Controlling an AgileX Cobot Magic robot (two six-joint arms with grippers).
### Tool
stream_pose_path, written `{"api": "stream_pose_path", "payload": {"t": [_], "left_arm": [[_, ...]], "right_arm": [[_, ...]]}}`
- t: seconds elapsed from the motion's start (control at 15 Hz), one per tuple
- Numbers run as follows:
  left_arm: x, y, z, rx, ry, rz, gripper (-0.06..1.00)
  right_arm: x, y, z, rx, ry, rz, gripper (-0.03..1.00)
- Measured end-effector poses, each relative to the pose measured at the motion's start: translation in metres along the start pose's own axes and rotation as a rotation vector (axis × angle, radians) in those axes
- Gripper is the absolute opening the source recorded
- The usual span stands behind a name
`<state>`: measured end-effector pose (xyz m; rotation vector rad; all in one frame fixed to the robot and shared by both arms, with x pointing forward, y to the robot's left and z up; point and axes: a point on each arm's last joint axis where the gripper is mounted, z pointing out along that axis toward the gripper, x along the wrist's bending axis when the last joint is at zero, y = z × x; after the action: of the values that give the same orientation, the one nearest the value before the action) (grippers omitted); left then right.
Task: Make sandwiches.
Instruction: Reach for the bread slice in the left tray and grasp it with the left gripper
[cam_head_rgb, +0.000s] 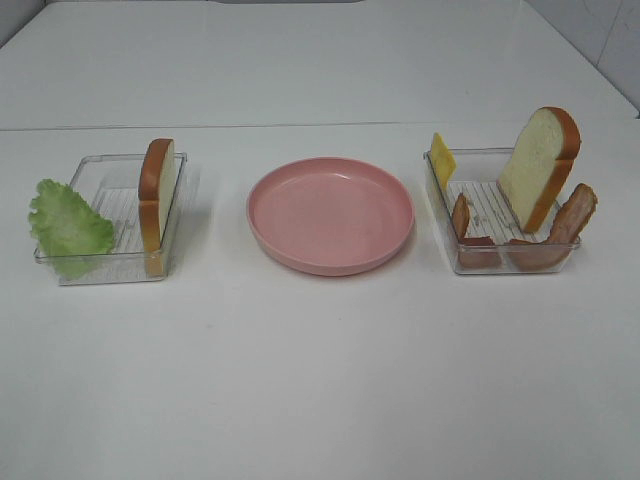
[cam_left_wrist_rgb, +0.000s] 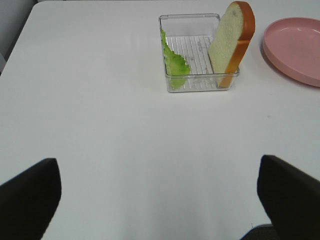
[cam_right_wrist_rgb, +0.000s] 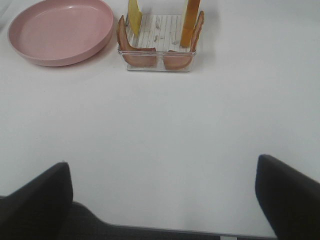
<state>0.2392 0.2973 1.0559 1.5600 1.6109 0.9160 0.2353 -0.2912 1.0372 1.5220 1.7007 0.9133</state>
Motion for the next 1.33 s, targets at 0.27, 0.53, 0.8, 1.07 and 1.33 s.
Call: {"api": "stream_pose_path", "payload": {"t": [0.27,0.53,0.8,1.07,1.33], "left_arm": [[0.0,0.0,0.0,0.0,0.0,0.0,0.99],[0.001,0.0,0.0,0.0,0.006,0.003,0.99],[0.002,0.024,-0.003,0.096,0.018,0.071,0.99],[0.01,0.113,0.019,0.28,0.073,0.031,0.99],[0.012,0.217,0.14,0.482,0.029,-0.02,0.99]], "right_arm": [[0.0,0.0,0.0,0.0,0.0,0.0,0.96],[0.0,0.0,0.0,0.0,0.0,0.0,0.96],[0.0,0.0,0.0,0.0,0.0,0.0,0.96],[0.0,0.0,0.0,0.0,0.0,0.0,0.96],[0.0,0.0,0.0,0.0,0.0,0.0,0.96]]}}
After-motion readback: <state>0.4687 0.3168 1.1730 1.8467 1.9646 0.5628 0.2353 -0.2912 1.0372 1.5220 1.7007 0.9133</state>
